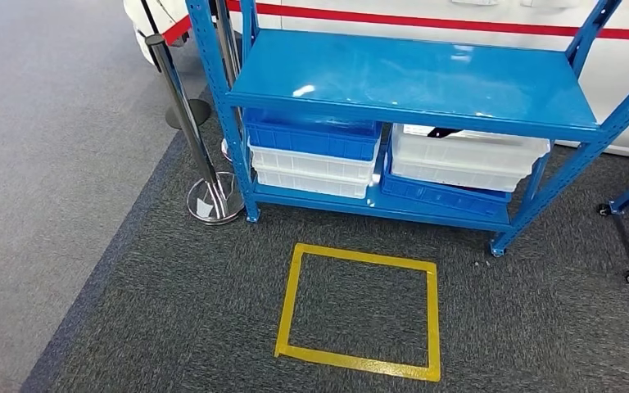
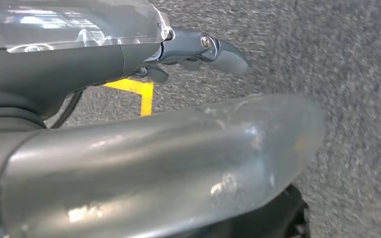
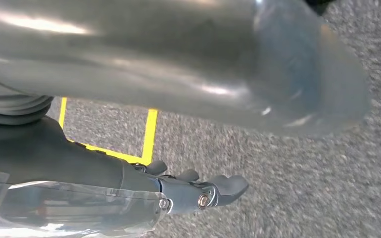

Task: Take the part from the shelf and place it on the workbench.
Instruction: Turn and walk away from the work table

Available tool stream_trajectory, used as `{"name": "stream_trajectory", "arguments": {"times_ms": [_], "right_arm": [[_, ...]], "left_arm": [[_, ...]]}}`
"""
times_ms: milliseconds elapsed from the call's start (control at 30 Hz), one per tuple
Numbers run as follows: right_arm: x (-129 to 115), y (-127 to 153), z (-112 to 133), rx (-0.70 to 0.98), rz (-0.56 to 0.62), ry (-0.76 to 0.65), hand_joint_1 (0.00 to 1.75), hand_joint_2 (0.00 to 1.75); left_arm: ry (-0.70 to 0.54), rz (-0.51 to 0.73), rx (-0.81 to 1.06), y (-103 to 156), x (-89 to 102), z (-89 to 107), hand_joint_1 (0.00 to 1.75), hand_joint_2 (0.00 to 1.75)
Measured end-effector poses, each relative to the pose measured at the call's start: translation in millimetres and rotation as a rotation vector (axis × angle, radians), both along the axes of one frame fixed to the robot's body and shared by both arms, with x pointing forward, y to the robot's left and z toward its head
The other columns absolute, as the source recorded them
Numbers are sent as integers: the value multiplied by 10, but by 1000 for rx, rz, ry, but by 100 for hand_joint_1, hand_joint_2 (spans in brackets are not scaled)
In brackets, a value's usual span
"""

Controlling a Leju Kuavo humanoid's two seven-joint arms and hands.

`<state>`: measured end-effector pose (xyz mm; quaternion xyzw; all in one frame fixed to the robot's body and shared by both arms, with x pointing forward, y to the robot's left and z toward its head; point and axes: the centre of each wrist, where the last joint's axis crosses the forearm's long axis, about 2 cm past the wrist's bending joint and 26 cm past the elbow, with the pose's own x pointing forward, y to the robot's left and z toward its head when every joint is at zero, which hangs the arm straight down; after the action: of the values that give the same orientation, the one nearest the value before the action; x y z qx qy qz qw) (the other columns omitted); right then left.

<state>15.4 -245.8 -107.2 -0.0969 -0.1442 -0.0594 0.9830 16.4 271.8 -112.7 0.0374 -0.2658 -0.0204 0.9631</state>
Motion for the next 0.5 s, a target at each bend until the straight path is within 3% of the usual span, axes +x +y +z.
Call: {"name": "stream_trajectory", "arguments": {"times_ms": [500], "right_arm": [[2,-4,0,-1,-1,0,0,0]], "left_arm": [[-2,1,-1,-2,8,1,0,0]]}}
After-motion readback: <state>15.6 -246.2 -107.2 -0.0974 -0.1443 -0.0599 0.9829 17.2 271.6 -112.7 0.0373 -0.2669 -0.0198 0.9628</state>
